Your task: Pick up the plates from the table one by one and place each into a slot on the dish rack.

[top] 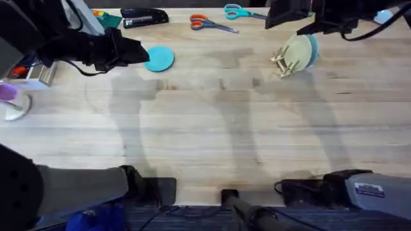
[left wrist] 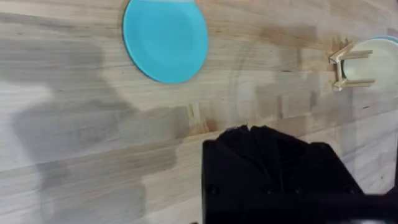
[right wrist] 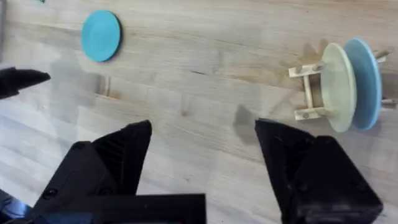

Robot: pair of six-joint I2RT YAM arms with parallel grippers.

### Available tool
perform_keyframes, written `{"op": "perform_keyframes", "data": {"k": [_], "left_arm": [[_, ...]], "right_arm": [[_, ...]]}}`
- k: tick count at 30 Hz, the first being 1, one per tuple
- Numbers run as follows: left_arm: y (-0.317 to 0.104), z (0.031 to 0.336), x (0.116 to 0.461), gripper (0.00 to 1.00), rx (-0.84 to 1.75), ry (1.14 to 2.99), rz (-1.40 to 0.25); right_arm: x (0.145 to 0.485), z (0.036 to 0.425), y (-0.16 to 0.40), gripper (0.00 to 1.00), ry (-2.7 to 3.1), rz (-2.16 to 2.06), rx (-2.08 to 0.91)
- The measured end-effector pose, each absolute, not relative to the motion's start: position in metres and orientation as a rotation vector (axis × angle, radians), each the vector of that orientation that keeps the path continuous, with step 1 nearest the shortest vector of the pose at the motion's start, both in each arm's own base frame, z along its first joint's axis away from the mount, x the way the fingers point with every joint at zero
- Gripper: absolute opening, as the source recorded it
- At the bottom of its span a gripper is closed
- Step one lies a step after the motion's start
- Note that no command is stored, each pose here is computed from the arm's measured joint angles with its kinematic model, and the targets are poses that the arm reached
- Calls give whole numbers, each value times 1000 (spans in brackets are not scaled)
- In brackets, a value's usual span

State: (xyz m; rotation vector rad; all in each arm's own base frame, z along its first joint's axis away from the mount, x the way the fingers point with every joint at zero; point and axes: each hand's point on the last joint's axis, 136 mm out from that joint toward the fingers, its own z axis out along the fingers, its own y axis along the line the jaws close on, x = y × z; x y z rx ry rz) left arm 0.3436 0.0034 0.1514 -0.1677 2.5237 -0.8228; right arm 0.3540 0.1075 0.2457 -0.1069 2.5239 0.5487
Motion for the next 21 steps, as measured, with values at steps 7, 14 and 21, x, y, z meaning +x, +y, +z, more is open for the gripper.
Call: {"op": "perform_keyframes", "data": {"k": [7, 14, 21], "left_arm": [[3, 158, 355, 40, -145, 2464, -841], [13, 163, 371, 40, -201, 2382, -903], [19, 144, 390, 40, -305, 2415, -990]], "right_arm": [[354, 246, 107, 995, 2524, 549, -107], [354, 246, 107, 996, 2524, 549, -107], [354, 246, 107, 995, 2524, 548, -106]]}}
